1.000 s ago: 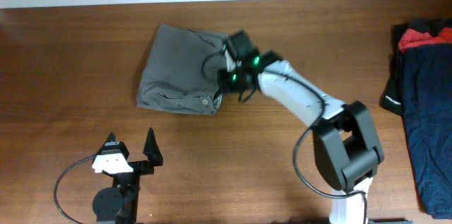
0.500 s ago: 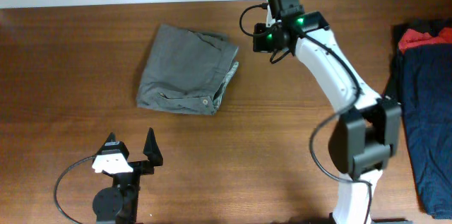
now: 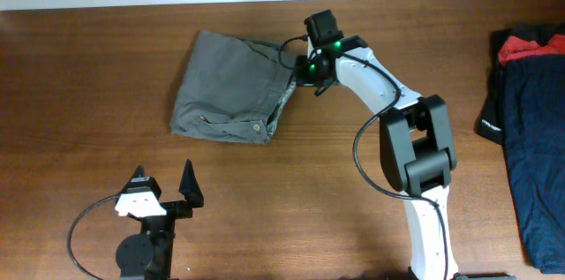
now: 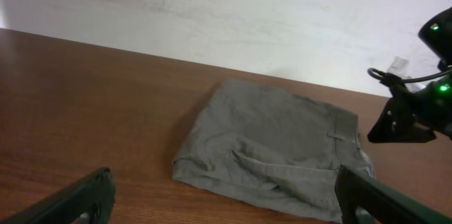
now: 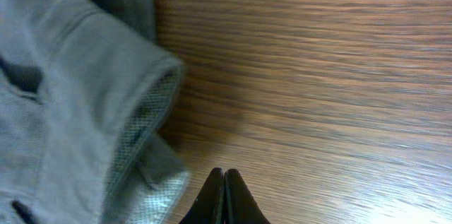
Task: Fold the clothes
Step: 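Push the grey trousers further left, then lift the right gripper away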
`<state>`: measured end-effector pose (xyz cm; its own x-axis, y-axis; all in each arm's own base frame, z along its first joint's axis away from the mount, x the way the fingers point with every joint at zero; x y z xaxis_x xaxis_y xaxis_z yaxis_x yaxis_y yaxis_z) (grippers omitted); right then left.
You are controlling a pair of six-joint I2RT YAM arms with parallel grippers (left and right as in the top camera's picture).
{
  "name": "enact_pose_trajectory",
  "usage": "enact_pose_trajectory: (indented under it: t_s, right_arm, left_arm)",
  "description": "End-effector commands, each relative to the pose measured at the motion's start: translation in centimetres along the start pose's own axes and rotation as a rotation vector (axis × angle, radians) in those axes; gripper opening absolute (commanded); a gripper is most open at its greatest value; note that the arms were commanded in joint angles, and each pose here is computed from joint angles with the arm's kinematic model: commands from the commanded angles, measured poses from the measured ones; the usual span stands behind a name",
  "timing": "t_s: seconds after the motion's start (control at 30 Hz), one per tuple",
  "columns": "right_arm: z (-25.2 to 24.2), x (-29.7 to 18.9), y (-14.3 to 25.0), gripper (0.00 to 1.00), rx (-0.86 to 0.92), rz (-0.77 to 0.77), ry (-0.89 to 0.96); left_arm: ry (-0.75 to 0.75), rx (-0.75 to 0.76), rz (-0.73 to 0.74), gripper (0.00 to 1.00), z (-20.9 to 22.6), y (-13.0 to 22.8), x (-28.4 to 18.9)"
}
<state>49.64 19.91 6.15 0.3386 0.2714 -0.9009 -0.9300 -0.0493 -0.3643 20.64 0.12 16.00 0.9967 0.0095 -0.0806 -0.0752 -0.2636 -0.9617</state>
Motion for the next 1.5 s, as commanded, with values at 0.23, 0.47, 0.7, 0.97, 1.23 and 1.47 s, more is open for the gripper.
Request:
enact_pose_trajectory:
  t_s: [0.23, 0.47, 0.7, 0.97, 1.23, 1.47]
  right_arm:
    - [6.1, 3.7, 2.1, 0.04, -0.027, 0.01, -0.091]
    - [11.0, 4.5, 2.4, 0.04, -0.045, -0.038, -0.204]
    - [16.4, 4.2, 3.0, 0.04, -0.059, -0.086, -0.309]
    - [17.0, 3.7, 2.5, 0.04, -0.067, -0.101, -0.322]
    - [10.9, -2.1, -3.2, 0.04, -0.093, -0.083, -0.212]
    - [5.0, -12.3, -7.2, 0.04, -0.048, -0.098, -0.137]
  left_arm:
    - [0.015, 0.02, 0.004, 0.99, -0.2, 0.1, 0.0]
    - [0.015, 0.02, 0.004, 0.99, -0.2, 0.1, 0.0]
    - [0.015, 0.02, 0.004, 0.99, -0.2, 0.1, 0.0]
    - [0.015, 0.02, 0.004, 0.99, -0.2, 0.1, 0.0]
    - [0.015, 0.02, 0.004, 0.99, -0.2, 0.1, 0.0]
    - [0.015, 0.02, 0.004, 0.99, -0.2, 0.1, 0.0]
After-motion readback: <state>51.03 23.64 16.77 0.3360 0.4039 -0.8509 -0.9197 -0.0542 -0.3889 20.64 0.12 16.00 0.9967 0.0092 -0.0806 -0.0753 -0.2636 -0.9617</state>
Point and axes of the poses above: each gripper's point midway between its finger pads, its own x axis out along the fingers, its own z axis along the line the jaws close on, y = z × x, the point moved 4 cm from there along -x, back along the fingers, and after that the axes turned 4 degrees about -x, right-handed, at the moved point
